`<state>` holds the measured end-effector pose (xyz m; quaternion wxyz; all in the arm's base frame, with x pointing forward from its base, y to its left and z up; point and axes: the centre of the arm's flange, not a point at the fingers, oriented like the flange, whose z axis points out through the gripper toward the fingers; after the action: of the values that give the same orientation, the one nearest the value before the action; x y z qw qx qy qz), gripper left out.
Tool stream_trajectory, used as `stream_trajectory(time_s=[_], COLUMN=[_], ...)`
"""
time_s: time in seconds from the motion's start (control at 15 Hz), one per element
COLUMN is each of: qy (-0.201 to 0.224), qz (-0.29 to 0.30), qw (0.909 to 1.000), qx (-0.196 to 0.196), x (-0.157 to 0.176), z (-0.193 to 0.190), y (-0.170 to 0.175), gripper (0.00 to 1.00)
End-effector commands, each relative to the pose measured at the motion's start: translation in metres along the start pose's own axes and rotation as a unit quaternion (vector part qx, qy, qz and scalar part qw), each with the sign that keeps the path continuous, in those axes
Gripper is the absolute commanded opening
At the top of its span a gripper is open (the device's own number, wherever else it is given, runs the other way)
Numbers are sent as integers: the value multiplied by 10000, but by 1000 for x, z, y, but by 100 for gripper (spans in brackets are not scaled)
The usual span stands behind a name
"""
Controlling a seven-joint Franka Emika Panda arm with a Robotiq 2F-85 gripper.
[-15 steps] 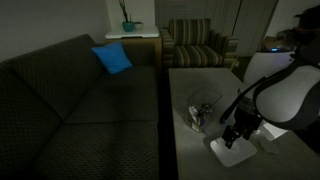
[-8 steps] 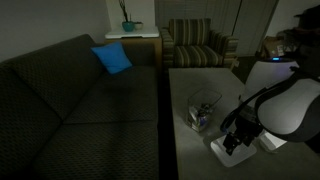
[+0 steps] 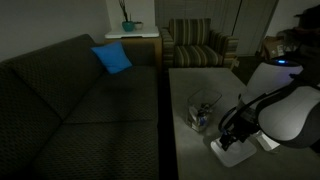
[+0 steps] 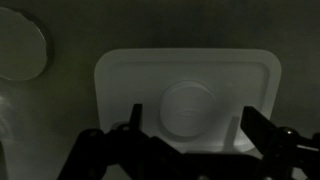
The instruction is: Put the white lid on top of the clear storage jar then press down the button on the lid
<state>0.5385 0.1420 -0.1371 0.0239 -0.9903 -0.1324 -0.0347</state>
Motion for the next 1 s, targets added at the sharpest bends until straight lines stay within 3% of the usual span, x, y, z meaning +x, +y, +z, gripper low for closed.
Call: stream_trajectory(time_s=[0.0,0.93], qy=[104,110], qz=[8,15], qw=[9999,9999], qx=[-79,-130], x=[7,22], z=[5,23], y=[3,6], gripper=[100,100])
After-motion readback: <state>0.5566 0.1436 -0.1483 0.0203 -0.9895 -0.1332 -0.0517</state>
